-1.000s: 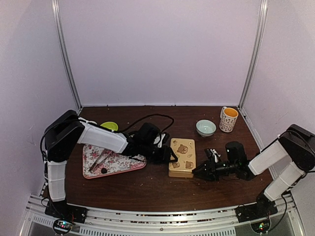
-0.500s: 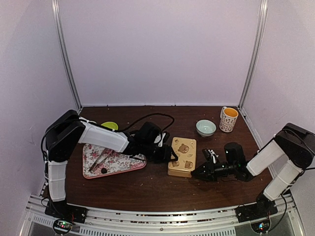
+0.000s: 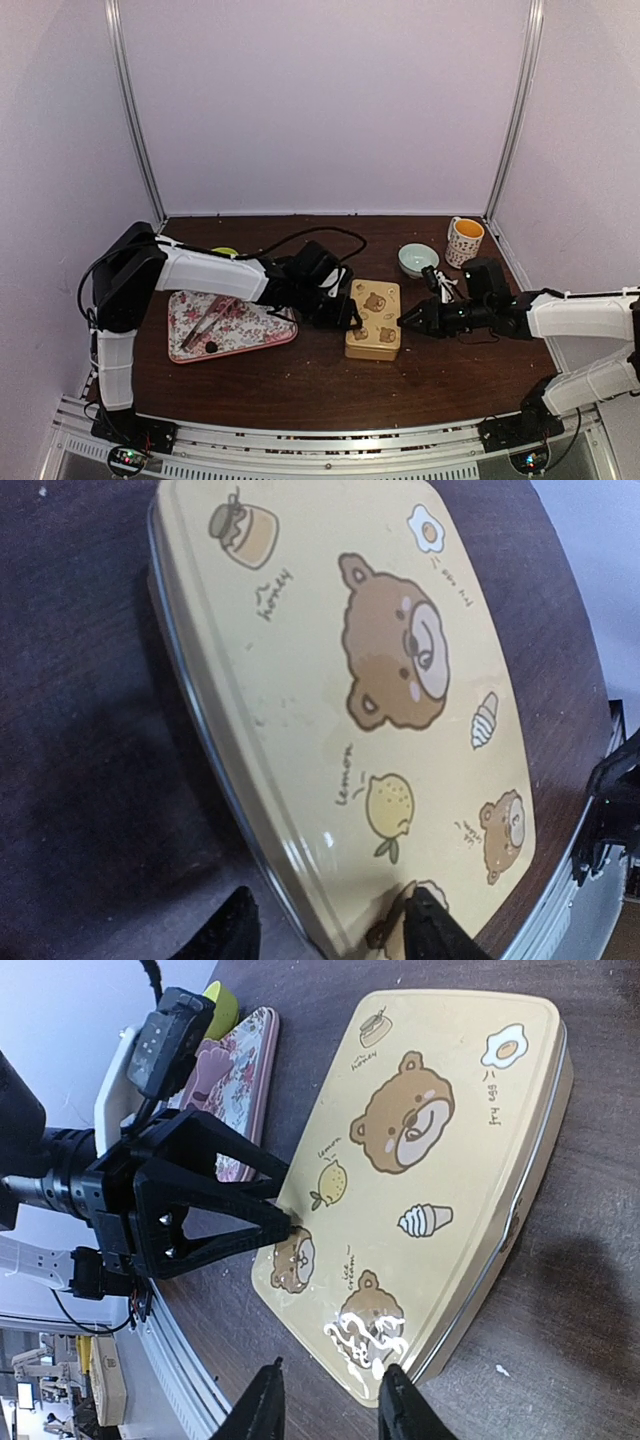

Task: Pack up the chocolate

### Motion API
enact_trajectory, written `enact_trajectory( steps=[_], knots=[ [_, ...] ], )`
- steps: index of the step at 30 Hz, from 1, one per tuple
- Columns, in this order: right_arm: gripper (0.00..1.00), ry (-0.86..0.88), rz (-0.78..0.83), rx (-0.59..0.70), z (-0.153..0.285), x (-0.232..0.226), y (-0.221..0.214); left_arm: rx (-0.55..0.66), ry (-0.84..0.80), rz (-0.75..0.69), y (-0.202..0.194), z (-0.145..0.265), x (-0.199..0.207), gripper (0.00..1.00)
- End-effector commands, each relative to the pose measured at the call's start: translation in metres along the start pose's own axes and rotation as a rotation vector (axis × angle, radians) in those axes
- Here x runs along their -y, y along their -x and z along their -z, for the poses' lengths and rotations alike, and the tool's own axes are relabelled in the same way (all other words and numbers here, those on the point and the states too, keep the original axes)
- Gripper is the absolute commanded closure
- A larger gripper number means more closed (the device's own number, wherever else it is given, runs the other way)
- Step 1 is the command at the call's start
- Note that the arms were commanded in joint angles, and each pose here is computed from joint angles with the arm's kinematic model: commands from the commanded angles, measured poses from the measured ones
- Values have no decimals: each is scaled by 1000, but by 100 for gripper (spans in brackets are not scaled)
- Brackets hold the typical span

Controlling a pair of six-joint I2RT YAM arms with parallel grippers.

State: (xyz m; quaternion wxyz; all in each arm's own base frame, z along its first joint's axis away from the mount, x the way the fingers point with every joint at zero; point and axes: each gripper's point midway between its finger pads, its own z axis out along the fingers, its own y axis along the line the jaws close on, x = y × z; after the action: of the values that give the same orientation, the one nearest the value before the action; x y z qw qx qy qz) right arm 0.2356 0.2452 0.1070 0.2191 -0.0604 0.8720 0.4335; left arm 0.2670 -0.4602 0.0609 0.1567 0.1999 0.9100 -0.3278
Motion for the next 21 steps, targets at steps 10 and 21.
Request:
enact_trajectory(
  steps=[10, 21],
  knots=[
    [97, -53, 122, -92, -5, -9, -14, 46, -111, -104, 0, 45, 54, 98],
    [100, -31, 182, -76, -3, -34, 4, 33, -141, -140, 2, 55, 70, 100]
  ],
)
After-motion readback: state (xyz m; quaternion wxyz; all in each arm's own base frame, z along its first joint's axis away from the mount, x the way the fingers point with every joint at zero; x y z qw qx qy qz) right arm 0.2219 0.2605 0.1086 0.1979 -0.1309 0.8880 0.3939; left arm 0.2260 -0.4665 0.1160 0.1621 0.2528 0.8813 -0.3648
